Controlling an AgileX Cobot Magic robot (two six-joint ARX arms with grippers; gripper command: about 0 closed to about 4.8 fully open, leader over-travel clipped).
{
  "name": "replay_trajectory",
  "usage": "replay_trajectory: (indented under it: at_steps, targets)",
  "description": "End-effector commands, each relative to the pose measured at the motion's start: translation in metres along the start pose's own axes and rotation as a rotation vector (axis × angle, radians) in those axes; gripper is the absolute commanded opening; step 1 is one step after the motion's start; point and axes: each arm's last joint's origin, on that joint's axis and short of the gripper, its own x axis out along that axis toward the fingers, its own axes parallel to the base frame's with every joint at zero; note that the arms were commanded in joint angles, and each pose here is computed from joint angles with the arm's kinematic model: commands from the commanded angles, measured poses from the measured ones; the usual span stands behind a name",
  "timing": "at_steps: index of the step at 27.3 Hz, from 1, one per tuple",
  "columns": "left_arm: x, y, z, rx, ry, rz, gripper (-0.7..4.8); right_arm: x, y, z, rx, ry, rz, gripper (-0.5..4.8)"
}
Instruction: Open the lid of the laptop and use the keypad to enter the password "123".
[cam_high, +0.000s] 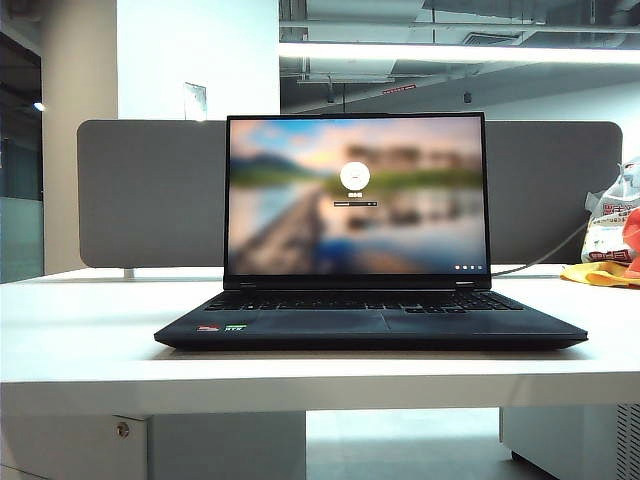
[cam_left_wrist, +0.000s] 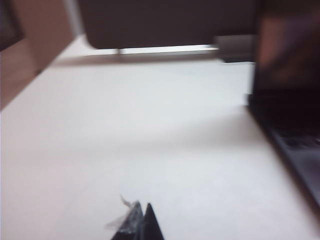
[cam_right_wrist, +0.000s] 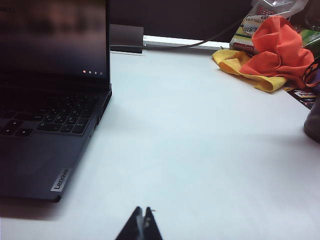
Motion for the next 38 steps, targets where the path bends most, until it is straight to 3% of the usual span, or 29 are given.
replay_trajectory:
  at_steps: [1, 38]
  targets:
    - [0.0, 0.0014, 0.001, -0.052, -0.011, 0.048, -0.05, 0.0003, 0.0002, 0.0006, 0.0, -0.015, 0.003, -0.04]
    - [0.0, 0.0016, -0.0021, -0.06, 0.021, 0.059, -0.05, 0.0003, 0.0003, 0.0006, 0.0, -0.015, 0.004, -0.04]
